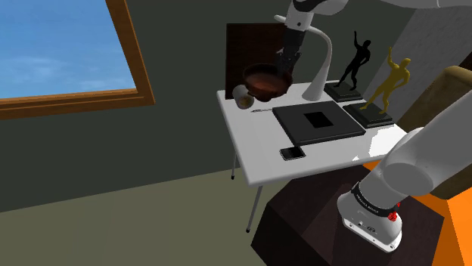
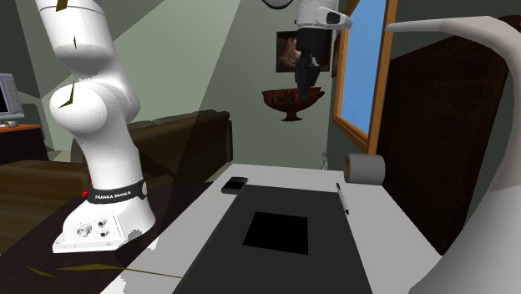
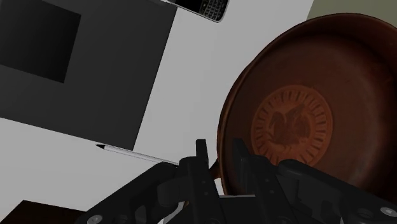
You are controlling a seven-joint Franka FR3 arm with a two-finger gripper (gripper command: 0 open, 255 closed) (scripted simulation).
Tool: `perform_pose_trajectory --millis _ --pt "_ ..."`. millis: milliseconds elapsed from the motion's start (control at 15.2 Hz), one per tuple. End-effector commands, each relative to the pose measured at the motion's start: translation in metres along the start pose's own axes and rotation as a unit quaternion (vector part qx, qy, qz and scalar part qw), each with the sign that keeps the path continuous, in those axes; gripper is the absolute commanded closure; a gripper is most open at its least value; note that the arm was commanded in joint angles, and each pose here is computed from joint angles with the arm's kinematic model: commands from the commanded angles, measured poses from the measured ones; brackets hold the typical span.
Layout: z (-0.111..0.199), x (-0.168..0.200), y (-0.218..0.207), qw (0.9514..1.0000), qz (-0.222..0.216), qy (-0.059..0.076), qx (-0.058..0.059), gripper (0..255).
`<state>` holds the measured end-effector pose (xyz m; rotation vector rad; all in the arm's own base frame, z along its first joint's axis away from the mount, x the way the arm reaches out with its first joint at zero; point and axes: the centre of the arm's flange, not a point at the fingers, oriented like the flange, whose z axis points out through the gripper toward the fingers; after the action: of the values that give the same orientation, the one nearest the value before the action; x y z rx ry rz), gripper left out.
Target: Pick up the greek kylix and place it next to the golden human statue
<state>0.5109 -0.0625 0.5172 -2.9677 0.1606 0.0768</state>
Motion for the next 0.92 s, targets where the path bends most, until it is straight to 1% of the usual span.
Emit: perform_pose_trajectory --millis 0,858 --pt "-0.011 -0.002 -0.002 1.0 0.0 0.0 0.0 255" --pt "-0.078 -0.006 -0.014 1.0 0.0 0.0 0.0 255"
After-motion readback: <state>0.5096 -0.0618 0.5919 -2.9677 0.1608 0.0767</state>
